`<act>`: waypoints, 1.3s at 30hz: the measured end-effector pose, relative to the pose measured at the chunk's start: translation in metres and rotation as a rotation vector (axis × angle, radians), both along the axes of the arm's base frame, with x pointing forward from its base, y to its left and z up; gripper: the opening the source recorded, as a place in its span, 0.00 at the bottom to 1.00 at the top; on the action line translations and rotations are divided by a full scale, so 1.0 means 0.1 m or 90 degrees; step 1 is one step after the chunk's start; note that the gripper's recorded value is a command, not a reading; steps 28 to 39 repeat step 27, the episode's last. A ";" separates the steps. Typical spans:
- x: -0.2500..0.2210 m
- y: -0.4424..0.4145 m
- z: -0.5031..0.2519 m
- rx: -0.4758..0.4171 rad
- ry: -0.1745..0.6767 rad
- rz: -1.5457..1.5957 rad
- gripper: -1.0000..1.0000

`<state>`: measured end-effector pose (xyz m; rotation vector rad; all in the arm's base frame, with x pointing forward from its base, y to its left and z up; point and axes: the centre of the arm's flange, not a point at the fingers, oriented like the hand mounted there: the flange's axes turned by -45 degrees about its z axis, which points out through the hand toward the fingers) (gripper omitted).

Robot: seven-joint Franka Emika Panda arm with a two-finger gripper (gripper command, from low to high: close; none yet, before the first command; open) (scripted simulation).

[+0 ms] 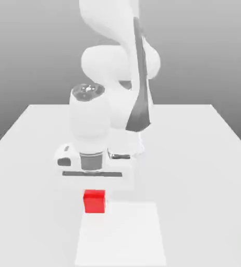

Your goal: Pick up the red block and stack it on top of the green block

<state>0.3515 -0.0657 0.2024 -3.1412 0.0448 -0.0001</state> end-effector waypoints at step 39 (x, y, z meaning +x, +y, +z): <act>0.93 4.03 -0.13 0.000 0.001 0.734 1.00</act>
